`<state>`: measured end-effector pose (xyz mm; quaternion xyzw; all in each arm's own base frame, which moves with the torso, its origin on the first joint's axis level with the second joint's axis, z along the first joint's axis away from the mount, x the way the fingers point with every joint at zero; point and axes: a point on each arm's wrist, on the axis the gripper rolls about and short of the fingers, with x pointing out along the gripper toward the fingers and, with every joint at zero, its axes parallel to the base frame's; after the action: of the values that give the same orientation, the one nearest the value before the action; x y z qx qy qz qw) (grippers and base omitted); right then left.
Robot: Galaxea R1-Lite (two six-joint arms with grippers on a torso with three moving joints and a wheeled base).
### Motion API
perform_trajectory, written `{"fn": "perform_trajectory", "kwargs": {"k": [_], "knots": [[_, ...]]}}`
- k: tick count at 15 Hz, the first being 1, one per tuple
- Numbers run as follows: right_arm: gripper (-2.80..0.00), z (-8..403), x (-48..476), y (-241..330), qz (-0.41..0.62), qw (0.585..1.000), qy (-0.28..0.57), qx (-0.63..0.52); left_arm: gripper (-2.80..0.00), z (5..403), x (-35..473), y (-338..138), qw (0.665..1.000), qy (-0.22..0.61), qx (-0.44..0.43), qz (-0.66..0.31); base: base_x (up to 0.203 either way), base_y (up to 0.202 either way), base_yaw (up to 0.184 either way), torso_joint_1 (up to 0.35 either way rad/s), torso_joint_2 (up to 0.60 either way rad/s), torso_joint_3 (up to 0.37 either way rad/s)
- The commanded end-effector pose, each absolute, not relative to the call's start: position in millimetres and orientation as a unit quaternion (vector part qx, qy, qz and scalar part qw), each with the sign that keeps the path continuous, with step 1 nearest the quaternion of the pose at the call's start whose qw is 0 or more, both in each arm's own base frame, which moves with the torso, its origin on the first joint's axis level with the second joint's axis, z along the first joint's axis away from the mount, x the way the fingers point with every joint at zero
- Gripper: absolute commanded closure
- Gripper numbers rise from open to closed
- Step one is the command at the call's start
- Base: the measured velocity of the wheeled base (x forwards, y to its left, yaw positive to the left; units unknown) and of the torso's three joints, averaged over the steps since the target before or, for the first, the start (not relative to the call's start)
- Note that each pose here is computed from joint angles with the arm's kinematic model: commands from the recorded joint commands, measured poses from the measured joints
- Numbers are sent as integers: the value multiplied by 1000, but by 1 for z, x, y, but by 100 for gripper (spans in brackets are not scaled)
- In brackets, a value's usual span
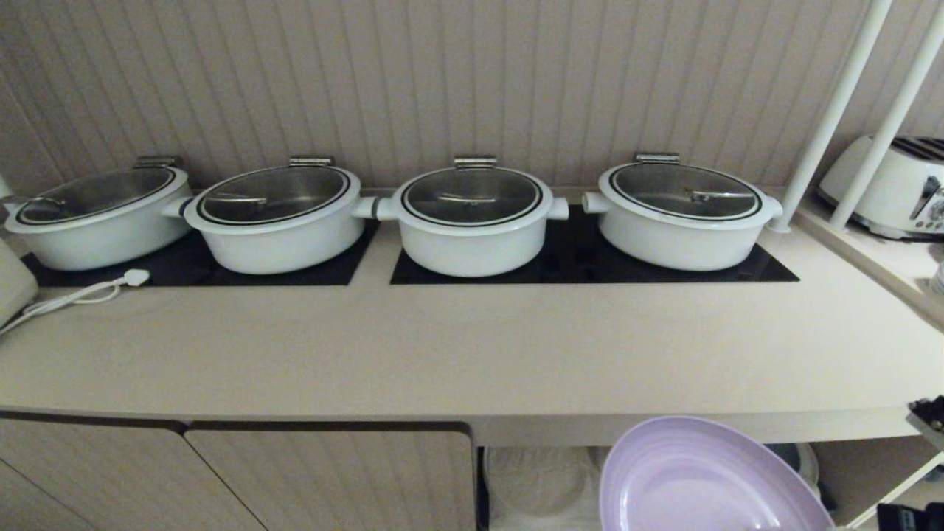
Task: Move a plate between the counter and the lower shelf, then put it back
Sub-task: Put the plate
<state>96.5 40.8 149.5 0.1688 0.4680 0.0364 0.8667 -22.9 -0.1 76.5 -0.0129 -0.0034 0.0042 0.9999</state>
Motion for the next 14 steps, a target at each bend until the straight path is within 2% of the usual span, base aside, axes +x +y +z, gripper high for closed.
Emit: {"fn": "perform_trajectory", "kwargs": {"k": [1, 14], "knots": [[0, 150, 96, 41, 36, 866, 468, 172, 0, 77, -23, 0, 1000, -3, -13, 5, 0, 0, 0, 0, 0, 0], [0, 146, 97, 41, 35, 865, 471, 170, 0, 77, -23, 0, 1000, -3, -13, 5, 0, 0, 0, 0, 0, 0]]}}
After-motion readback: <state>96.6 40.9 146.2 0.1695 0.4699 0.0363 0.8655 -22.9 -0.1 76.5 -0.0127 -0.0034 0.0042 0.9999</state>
